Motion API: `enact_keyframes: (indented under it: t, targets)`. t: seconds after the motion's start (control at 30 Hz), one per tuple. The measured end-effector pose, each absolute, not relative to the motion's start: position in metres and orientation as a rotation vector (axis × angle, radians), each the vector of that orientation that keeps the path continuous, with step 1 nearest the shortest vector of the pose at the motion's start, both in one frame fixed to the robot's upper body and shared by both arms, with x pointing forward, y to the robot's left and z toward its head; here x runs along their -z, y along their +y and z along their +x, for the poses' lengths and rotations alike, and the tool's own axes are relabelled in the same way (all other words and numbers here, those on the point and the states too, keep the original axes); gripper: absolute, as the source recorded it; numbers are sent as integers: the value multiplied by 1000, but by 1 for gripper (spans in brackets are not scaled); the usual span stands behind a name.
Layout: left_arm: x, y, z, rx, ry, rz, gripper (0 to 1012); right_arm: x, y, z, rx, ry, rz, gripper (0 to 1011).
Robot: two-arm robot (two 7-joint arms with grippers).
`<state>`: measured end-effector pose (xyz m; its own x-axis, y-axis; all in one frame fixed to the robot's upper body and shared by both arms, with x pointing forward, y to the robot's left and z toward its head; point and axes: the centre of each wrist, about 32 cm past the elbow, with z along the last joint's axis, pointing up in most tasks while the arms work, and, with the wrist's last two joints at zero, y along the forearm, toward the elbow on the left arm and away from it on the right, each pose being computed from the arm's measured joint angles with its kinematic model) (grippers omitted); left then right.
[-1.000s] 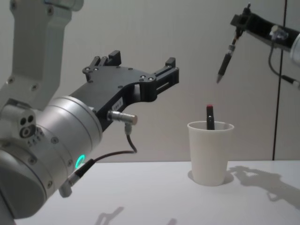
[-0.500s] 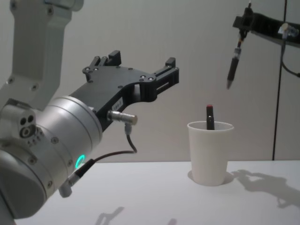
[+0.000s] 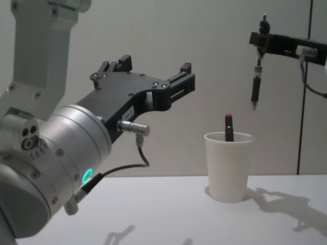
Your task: Place the pen into the pen holder.
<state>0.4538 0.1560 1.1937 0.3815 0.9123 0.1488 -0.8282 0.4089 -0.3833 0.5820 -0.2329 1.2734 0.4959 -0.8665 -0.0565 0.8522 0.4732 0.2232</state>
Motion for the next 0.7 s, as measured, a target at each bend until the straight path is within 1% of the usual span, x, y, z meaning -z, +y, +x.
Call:
enact_keyframes:
  t: [0.33, 0.7]
  targets:
    - [-1194, 156, 454, -1127, -362, -263, 1001, -1261, -221, 578, 1063, -139, 225, 133]
    - [-1194, 156, 454, -1127, -362, -263, 1001, -1242, -213, 584, 1080, -147, 223, 133]
